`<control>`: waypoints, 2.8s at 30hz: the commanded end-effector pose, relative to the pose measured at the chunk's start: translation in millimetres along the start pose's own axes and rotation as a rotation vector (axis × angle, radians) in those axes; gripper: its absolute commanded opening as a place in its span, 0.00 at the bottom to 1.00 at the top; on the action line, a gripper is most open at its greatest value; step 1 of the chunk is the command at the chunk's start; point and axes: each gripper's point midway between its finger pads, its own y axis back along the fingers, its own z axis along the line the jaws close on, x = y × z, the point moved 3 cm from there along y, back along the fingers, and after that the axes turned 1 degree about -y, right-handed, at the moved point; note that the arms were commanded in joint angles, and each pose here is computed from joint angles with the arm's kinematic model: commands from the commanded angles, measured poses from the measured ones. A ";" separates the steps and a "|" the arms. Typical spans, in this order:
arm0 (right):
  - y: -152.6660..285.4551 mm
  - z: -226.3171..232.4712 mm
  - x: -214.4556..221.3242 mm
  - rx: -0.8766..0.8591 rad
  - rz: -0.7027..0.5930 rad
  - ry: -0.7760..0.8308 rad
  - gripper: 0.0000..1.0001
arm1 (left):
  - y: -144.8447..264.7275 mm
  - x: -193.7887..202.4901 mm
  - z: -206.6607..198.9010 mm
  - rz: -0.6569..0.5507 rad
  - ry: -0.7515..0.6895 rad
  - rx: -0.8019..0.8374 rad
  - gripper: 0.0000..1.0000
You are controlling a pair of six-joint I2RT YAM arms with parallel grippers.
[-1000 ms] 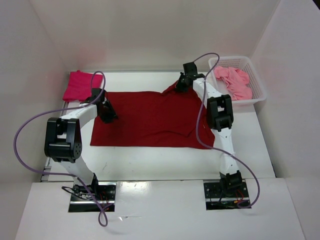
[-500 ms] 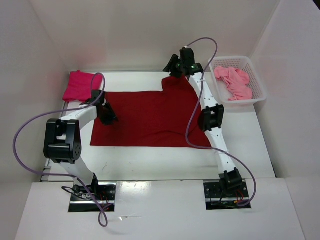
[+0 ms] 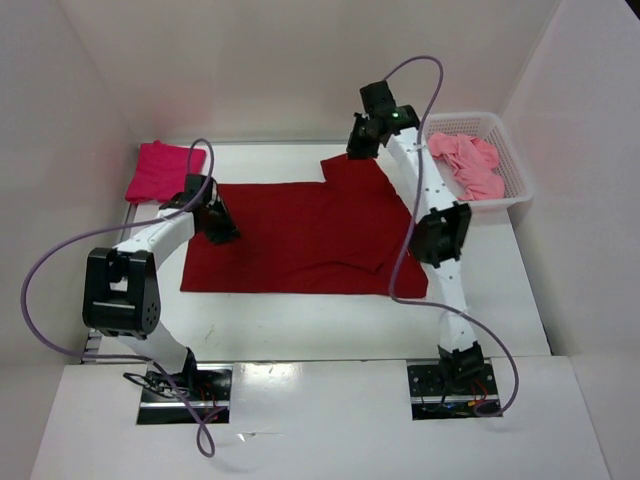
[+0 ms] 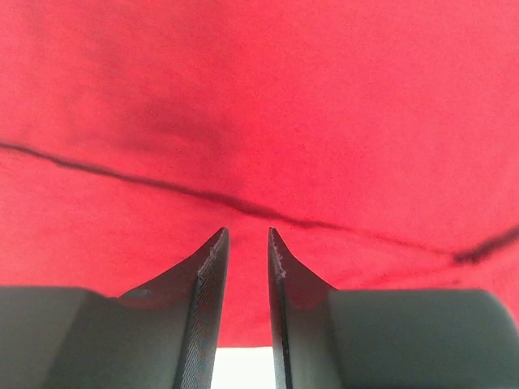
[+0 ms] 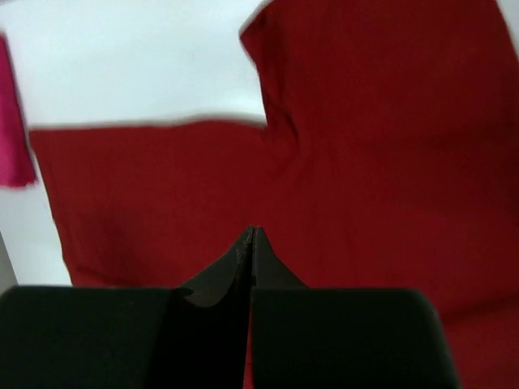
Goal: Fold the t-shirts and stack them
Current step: Grap the side of the flattened tshirt furthest away from the robot with both arms
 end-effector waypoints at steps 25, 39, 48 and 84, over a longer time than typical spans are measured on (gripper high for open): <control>76.9 -137.6 246.3 -0.012 0.143 -0.300 0.46 | 37.0 109.2 -35.7 0.185 -0.226 0.101 0.34; 48.0 -134.2 238.8 -0.002 0.152 -0.273 0.42 | 34.8 116.3 -27.9 0.184 -0.208 0.087 0.35; 41.2 -124.1 221.8 -0.019 0.132 -0.261 0.16 | 34.8 116.3 -27.9 0.184 -0.208 0.087 0.35; -12.5 -14.7 69.4 -0.128 -0.093 -0.011 0.00 | 5.3 -106.0 -20.7 -0.267 0.063 -0.041 0.00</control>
